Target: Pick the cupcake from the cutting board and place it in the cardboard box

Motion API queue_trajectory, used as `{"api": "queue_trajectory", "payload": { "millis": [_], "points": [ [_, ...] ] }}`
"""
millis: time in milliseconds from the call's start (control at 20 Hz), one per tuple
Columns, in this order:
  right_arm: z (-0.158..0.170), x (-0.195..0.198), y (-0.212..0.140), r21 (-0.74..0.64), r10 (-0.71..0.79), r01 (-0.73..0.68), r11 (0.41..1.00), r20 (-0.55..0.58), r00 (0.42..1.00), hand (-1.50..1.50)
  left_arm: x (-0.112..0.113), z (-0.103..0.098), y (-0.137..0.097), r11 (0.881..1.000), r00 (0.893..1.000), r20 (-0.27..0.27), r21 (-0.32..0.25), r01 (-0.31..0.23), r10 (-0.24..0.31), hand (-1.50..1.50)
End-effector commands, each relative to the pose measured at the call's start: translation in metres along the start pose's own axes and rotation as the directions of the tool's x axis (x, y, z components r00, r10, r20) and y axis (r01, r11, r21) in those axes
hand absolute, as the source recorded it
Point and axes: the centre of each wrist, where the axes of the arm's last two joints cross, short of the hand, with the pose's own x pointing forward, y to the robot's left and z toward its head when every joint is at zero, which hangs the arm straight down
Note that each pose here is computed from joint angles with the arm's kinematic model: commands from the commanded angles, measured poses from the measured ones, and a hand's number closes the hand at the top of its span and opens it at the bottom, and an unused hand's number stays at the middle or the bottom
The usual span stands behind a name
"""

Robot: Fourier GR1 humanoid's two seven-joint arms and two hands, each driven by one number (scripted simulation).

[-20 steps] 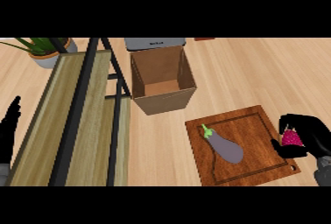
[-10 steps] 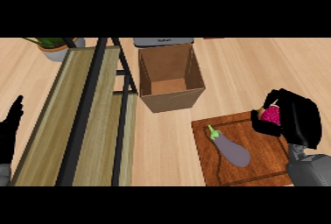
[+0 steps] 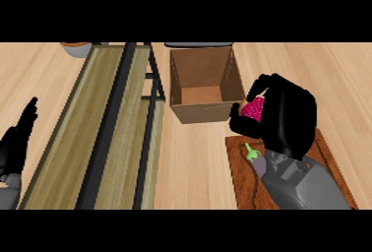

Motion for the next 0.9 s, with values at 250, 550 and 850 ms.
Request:
{"api": "queue_trajectory", "payload": {
  "millis": [250,550,850],
  "points": [
    [-0.055,0.061,0.002,-0.006,-0.149,0.150,0.989,-0.140,0.979,1.50,0.005,0.002,0.009,1.000,1.000,0.031,-0.018,-0.006,0.007,0.00],
    [-0.092,0.086,0.026,0.023,-0.177,0.183,0.983,-0.160,0.971,1.50,0.011,-0.001,-0.022,0.999,0.999,0.034,-0.041,-0.009,0.011,0.00],
    [-0.120,0.051,0.074,0.039,-0.142,0.153,0.987,-0.202,0.969,1.50,0.010,0.005,-0.019,0.999,0.999,0.042,-0.035,-0.007,0.008,0.00]
  ]
}}
